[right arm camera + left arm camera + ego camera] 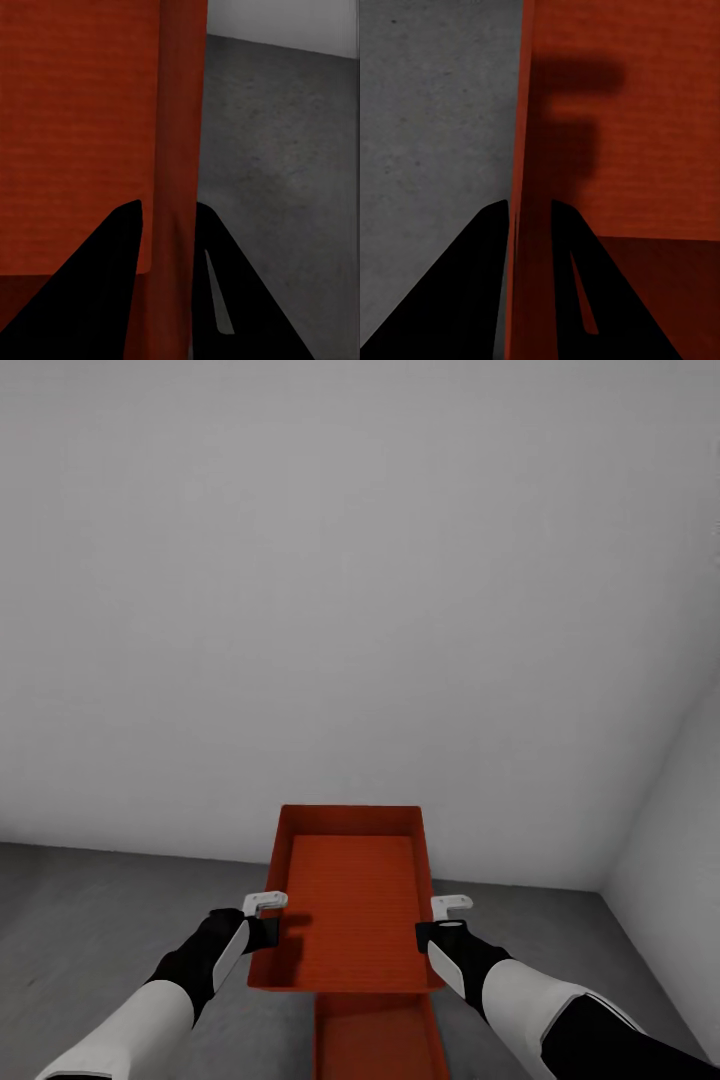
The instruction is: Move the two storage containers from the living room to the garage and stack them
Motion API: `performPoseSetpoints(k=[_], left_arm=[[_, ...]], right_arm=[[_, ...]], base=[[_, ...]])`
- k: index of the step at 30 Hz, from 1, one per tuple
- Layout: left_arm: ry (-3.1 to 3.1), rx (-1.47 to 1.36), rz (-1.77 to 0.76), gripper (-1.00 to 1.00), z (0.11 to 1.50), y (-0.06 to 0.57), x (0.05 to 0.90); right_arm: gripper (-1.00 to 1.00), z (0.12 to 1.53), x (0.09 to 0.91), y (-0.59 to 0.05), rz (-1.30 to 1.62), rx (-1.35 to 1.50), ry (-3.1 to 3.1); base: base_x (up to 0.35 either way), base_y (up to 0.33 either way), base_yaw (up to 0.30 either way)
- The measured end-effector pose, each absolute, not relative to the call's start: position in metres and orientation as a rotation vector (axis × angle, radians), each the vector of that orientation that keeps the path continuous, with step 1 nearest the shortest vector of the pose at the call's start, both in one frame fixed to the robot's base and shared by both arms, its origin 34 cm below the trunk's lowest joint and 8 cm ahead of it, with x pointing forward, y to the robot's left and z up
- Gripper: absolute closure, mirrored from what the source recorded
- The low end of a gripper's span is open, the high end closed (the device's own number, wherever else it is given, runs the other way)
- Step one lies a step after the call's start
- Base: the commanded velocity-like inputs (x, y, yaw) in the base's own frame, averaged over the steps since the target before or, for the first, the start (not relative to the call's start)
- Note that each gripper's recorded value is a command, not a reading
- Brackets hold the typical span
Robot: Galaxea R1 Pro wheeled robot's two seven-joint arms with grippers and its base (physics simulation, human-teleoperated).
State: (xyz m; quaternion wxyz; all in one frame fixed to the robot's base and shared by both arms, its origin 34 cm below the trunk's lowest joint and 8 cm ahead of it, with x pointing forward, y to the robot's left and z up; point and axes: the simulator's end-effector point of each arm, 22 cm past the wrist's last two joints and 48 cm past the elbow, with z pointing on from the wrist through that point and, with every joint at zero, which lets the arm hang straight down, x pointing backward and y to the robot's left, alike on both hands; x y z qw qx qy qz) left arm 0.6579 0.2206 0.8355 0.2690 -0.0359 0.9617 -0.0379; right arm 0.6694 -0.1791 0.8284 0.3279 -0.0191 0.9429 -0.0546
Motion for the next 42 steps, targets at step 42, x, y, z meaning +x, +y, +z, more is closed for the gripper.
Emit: performPoseSetpoints(k=[42], left_arm=[[2.595,-0.097,-0.1,1.0,0.8362,0.2202,0.6582]], right_arm=[[1.0,0.8282,0.6693,-0.1794,-0.142,-0.048,2.47]], base=[[0.0,-0.084,-0.002]])
